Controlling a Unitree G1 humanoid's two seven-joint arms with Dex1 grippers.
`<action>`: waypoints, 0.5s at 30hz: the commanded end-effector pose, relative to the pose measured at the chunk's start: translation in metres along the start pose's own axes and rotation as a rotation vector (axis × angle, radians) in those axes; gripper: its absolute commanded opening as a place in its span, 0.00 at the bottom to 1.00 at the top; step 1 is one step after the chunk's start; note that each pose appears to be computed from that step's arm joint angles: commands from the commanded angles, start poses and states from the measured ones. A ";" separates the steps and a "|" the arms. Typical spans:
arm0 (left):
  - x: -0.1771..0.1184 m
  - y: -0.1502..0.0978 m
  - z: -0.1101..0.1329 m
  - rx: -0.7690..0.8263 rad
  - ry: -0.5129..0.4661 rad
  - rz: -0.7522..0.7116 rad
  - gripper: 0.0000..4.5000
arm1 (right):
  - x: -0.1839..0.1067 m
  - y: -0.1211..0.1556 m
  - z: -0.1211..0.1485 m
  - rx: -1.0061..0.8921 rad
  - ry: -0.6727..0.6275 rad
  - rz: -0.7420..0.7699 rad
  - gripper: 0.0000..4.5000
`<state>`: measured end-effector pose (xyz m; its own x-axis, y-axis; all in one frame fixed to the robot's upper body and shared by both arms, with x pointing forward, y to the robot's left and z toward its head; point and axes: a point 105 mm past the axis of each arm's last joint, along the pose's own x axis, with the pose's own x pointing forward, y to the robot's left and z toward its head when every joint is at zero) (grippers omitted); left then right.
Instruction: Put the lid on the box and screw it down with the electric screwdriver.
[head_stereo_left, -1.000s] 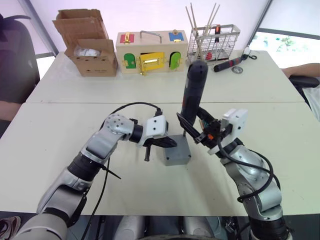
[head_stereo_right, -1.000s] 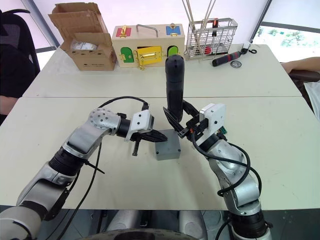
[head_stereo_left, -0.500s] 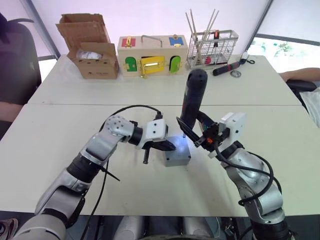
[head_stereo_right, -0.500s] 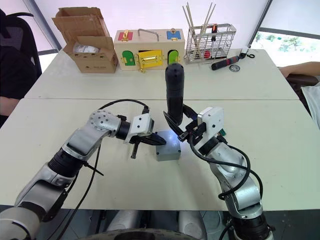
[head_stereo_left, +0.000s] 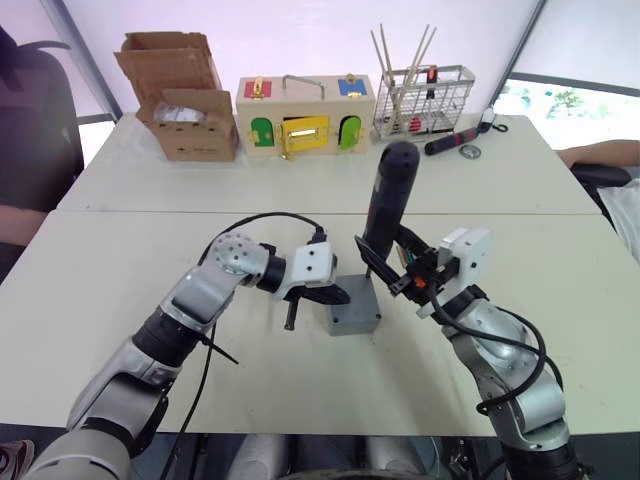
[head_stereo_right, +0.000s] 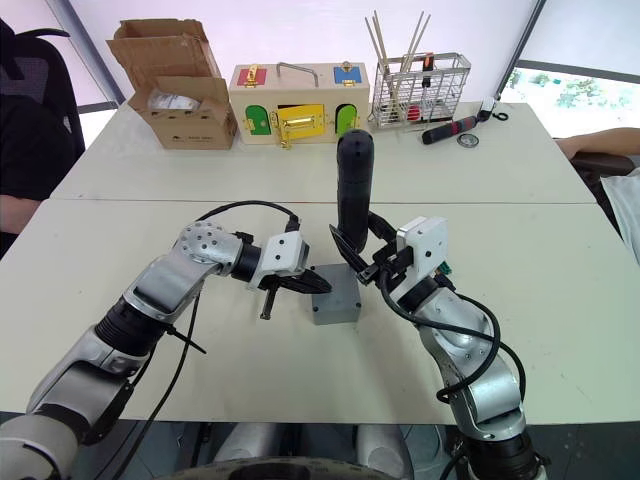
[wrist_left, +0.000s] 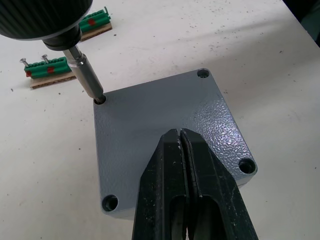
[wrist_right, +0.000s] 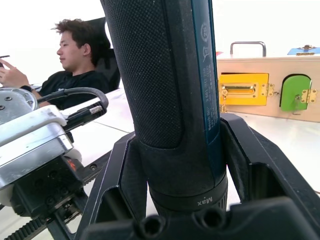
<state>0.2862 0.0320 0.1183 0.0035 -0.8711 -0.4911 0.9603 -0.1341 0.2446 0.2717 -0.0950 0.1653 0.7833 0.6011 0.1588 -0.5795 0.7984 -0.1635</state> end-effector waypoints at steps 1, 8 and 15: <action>0.002 -0.005 -0.008 -0.012 0.032 -0.016 0.00 | -0.016 0.001 -0.077 0.129 0.316 -0.030 0.42; 0.003 -0.004 -0.007 -0.013 0.029 -0.012 0.00 | -0.013 0.002 -0.072 0.126 0.294 -0.021 0.42; 0.003 -0.002 -0.007 -0.013 0.027 -0.008 0.00 | -0.010 0.004 -0.065 0.111 0.270 -0.005 0.42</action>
<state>0.2862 0.0316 0.1179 0.0035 -0.8709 -0.4915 0.9605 -0.1338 0.2440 0.2728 -0.0957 0.1649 0.7896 0.5928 0.1584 -0.5717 0.8045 -0.1608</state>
